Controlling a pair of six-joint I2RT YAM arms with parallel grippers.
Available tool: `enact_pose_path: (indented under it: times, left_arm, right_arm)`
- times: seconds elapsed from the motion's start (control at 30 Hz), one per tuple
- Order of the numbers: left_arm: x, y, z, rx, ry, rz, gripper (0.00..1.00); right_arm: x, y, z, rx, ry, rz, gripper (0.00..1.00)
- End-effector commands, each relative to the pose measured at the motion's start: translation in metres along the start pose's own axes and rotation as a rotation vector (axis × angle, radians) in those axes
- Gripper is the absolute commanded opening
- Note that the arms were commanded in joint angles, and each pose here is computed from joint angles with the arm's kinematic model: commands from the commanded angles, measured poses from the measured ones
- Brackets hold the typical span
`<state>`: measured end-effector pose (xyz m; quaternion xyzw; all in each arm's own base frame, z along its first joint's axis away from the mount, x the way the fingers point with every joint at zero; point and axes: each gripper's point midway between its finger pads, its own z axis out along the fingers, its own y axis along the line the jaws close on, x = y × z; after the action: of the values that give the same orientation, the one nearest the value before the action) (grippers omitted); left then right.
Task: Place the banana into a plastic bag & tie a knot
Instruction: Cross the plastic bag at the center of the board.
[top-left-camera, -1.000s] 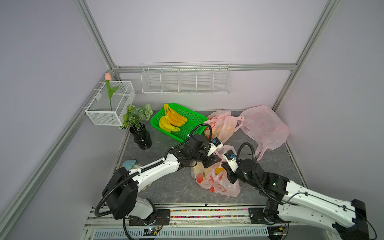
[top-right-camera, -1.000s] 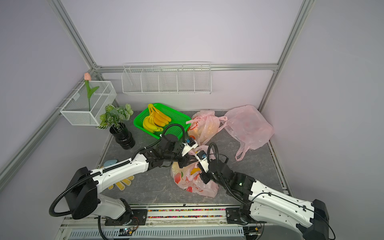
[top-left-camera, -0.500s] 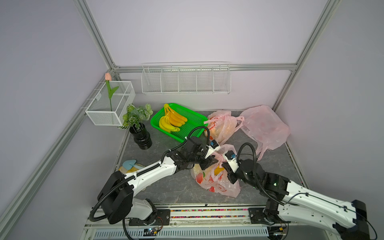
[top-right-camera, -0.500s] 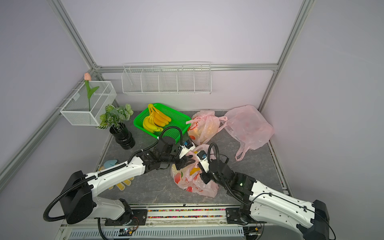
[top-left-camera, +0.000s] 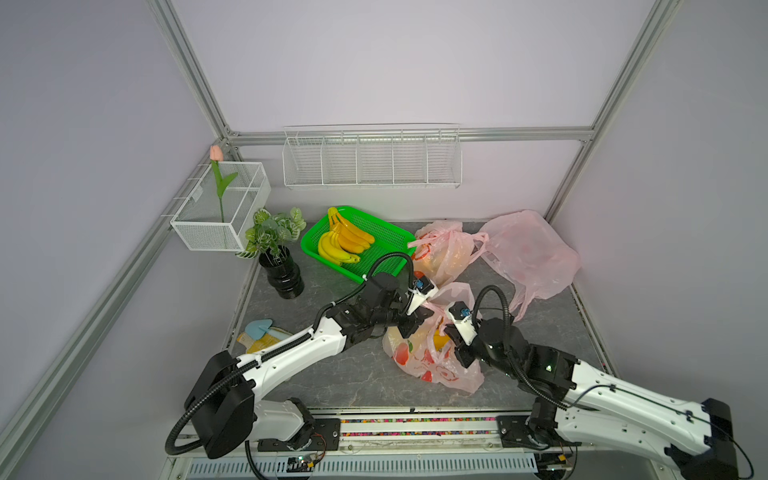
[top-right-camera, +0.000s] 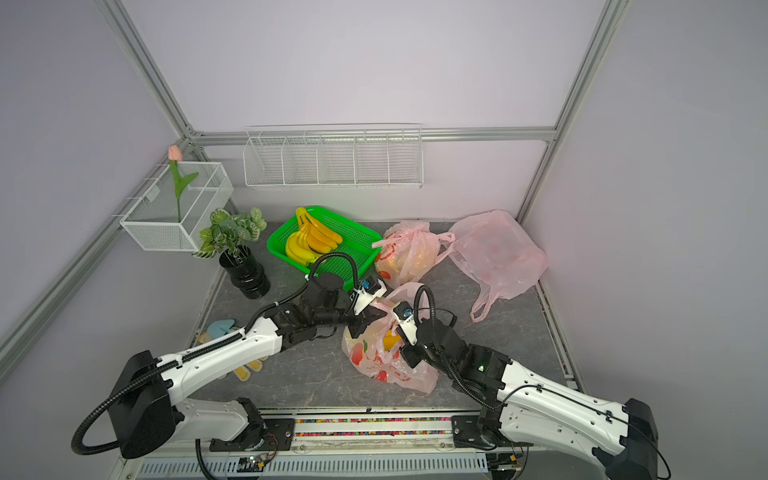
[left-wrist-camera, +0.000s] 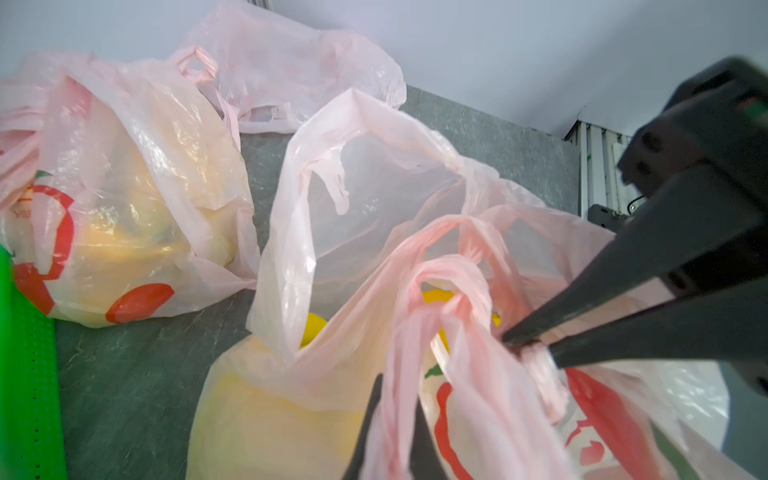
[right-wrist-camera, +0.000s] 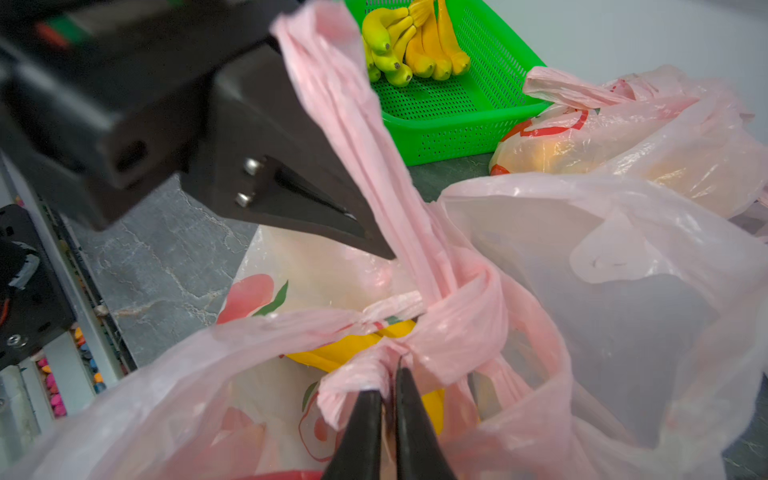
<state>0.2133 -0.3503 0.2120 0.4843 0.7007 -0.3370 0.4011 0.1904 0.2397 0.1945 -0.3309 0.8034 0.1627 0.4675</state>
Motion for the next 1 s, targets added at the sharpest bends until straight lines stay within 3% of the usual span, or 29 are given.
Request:
enact_pose_path:
  times: [0.0, 0.53, 0.97]
  left_arm:
    - [-0.011, -0.002, -0.007, -0.001, -0.067, -0.003, 0.0]
    - [-0.008, -0.024, -0.006, 0.134, -0.087, -0.009, 0.0]
    - [-0.014, -0.037, -0.005, 0.203, -0.145, -0.035, 0.0]
  right_arm:
    - [-0.001, -0.011, 0.001, 0.076, 0.011, -0.03, 0.13]
    - [-0.022, -0.033, 0.023, 0.22, -0.109, 0.048, 0.13]
    - [-0.034, -0.039, 0.046, 0.163, -0.223, 0.244, 0.09]
